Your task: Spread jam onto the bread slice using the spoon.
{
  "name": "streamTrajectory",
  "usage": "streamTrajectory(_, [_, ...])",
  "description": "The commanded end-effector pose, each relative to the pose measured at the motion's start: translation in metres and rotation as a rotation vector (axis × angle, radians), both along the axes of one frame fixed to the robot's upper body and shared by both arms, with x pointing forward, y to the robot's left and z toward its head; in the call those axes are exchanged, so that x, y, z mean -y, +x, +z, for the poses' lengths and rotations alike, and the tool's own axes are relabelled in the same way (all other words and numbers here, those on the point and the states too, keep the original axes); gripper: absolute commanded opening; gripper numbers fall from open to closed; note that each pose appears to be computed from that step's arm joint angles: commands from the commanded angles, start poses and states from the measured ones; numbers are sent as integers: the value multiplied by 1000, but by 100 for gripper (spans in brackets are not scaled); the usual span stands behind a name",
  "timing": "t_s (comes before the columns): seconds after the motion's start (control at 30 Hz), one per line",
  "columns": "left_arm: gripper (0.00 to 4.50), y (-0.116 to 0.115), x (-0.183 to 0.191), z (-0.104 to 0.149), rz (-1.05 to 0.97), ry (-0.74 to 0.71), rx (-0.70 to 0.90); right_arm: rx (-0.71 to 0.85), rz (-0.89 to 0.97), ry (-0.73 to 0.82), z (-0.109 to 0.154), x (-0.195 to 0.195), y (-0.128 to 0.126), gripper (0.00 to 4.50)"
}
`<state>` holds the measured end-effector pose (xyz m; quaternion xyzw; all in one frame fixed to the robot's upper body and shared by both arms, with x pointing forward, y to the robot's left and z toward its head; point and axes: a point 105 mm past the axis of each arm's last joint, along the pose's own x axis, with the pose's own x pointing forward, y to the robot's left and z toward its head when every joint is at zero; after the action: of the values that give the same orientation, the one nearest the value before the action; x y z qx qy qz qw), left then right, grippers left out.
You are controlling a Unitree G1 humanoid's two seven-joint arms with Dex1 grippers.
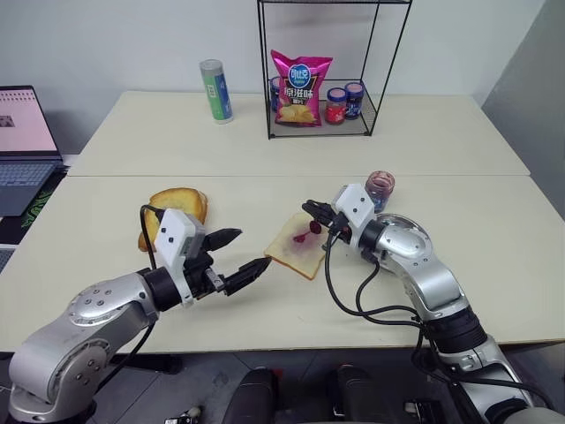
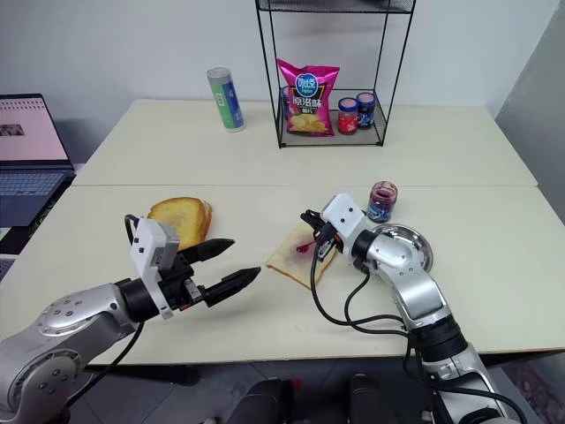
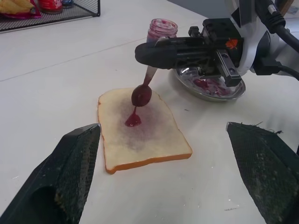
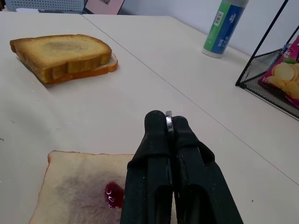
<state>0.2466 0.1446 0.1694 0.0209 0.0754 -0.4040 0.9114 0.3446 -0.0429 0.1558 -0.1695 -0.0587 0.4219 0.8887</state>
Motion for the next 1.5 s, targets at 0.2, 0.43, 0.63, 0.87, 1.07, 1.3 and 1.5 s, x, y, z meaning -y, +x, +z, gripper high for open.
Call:
streamTrajectory(0.2, [450,3,-2,7,-5,5,44,6,-48,171,52,10,8,5])
streamTrajectory(0.43, [450,5,-3,8,-10,14,50,-225,-78,433,57,8,11,5])
streamTrajectory(0.63, [450,5,-6,9,-9,29,52,-537,-124,652,30,7,16,5])
streamTrajectory(0.87, [450,4,-4,8,-11,31,51,-655,-175,711,7,0,23,5])
streamTrajectory(1.07, [450,3,-4,7,-12,38,47,-713,-261,708,-21,11,30,5])
streamTrajectory(1.3, [450,4,-3,6,-17,41,43,-670,-344,684,-25,43,31,5])
streamTrajectory(1.5, [450,7,-3,6,-27,42,43,-653,-364,689,-19,59,27,5])
